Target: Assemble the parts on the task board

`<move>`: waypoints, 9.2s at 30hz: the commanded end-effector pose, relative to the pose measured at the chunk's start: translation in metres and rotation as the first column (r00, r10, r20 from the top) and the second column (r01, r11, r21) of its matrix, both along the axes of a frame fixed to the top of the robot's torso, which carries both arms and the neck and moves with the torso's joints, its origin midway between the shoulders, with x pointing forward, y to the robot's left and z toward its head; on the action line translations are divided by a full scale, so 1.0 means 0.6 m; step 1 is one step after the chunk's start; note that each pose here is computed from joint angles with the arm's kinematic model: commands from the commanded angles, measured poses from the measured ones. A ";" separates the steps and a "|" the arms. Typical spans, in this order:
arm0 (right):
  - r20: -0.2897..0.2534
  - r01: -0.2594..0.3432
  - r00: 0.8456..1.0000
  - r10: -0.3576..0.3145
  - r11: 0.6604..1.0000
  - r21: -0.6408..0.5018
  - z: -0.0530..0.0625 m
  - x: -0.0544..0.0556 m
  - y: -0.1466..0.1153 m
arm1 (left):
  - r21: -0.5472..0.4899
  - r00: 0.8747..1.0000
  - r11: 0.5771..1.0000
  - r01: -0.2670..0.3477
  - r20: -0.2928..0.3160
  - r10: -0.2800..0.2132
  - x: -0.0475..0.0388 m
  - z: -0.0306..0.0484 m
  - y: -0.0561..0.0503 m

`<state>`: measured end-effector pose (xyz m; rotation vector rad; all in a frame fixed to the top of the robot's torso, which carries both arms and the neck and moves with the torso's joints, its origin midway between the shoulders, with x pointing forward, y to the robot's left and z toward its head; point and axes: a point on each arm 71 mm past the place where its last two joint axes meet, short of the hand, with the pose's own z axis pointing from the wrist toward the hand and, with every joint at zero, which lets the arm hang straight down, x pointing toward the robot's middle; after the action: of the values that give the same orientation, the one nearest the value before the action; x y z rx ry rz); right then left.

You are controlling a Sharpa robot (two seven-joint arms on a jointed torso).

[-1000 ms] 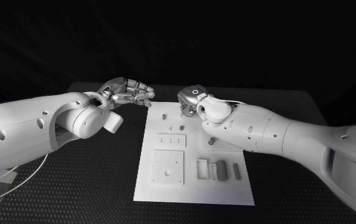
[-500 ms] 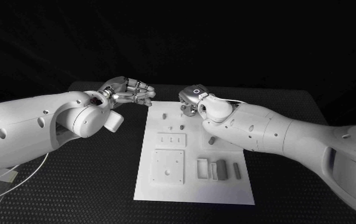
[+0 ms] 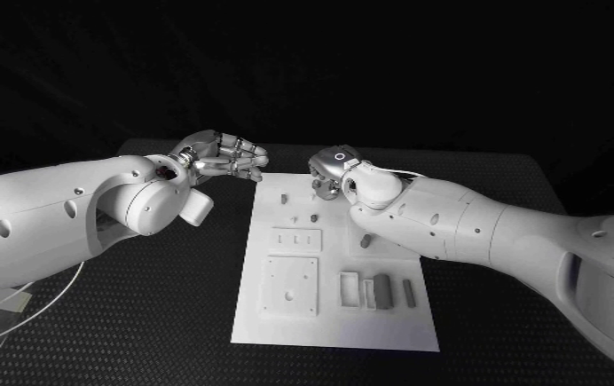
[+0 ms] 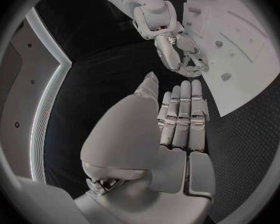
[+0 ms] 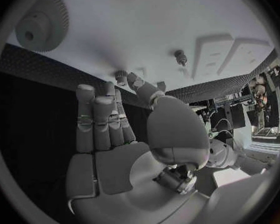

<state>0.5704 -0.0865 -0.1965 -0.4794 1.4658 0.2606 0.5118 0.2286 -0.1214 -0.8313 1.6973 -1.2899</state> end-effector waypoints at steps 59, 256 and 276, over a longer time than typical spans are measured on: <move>-0.228 0.075 0.970 -0.083 0.996 -0.043 0.024 0.002 -0.186 | 0.013 0.999 1.000 -0.026 0.041 0.025 0.013 0.012 0.026; -0.201 0.063 0.978 -0.053 0.997 0.045 0.006 -0.012 -0.129 | 0.028 0.999 0.999 -0.023 0.028 0.022 0.013 0.010 0.031; -0.211 0.044 0.977 -0.037 0.999 0.029 -0.003 -0.013 -0.115 | 0.029 0.999 0.999 -0.023 0.028 0.023 0.013 0.010 0.031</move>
<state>0.5635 -0.1558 -0.1964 -0.3793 1.6593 0.3165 0.5202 0.2497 -0.1165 -0.8227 1.6711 -1.2386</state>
